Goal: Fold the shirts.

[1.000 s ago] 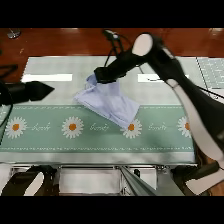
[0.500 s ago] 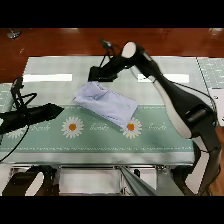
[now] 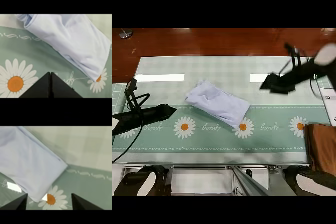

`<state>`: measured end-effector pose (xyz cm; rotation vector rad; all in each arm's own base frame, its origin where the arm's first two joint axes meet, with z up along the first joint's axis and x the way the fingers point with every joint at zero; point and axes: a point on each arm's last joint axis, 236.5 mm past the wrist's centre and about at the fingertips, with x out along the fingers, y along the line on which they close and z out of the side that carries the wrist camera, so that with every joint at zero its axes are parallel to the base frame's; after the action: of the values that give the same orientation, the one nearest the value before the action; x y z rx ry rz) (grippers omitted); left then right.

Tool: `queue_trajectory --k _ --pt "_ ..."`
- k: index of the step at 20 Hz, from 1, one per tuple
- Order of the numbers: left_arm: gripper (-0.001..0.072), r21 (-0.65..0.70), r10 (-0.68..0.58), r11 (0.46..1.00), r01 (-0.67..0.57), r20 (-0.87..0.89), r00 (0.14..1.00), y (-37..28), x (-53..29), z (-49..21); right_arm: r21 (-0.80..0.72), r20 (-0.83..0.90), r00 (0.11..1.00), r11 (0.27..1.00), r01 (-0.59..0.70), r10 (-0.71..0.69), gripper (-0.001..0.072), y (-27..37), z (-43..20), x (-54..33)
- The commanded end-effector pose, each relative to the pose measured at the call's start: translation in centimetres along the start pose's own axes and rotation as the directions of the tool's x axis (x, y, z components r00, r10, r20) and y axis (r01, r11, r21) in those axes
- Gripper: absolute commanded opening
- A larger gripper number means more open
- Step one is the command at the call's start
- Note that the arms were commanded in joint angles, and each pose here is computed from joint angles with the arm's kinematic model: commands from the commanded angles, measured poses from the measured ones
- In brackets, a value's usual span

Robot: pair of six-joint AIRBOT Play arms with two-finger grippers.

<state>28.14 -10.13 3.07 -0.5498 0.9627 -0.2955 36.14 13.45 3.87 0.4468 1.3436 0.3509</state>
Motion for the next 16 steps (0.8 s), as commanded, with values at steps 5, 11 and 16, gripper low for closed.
queue_trajectory --k 5,11,16 --pt "0.0018 -0.009 0.004 1.000 -0.004 -0.012 1.000 0.3 0.3 -0.1 0.384 0.080 0.968 0.888 -0.252 0.240 0.0626 1.1 -10.4 11.3" --pt "0.0018 -0.011 0.005 1.000 -0.005 -0.014 1.000 0.3 0.4 -0.2 0.409 -0.094 0.947 0.879 -0.243 0.306 0.0608 3.7 -8.5 16.8" --pt "0.0018 -0.010 0.005 1.000 -0.005 -0.015 1.000 0.3 0.4 -0.2 0.176 -0.158 0.890 0.899 -0.400 0.427 0.0021 9.7 -3.6 15.2"
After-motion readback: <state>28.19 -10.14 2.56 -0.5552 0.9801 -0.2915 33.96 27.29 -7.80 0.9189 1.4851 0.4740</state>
